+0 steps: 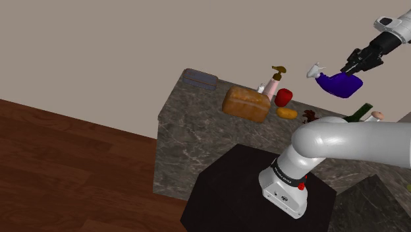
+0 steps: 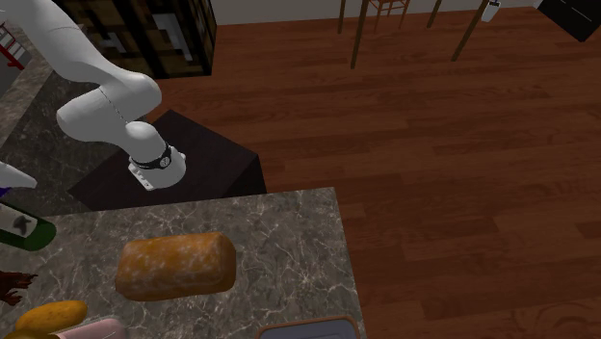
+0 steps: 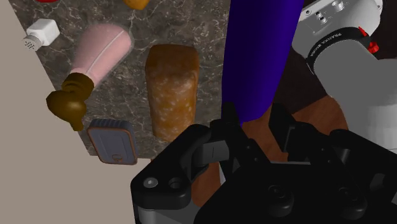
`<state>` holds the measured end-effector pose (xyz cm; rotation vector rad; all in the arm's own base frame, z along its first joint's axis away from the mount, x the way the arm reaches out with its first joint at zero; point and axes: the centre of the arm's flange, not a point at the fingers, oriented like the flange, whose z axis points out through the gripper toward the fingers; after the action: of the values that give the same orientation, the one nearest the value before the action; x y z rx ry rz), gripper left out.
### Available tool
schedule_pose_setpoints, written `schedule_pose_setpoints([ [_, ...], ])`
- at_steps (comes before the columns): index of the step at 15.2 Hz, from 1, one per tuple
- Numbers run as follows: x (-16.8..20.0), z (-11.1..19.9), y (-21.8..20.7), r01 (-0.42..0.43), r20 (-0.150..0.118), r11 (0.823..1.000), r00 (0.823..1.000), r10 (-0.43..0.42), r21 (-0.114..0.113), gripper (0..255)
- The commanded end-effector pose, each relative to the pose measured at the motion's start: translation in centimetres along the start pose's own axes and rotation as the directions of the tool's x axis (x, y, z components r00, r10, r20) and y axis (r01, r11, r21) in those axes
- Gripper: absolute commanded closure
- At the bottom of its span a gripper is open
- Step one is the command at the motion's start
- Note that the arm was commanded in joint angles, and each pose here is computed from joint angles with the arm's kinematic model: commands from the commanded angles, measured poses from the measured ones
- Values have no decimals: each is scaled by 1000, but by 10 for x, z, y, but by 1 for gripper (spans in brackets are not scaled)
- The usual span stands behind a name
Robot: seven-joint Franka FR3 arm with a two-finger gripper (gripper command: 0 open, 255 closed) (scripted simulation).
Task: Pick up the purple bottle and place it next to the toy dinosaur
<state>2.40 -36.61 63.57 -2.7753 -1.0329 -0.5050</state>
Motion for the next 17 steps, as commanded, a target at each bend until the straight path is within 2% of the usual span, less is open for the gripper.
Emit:
schedule_pose_setpoints([
  [1, -15, -8, -6, 1, 0, 1000, 1000, -1, 1, 255],
  [17, -45, 71, -5, 1, 0, 1000, 1000, -1, 1, 255],
])
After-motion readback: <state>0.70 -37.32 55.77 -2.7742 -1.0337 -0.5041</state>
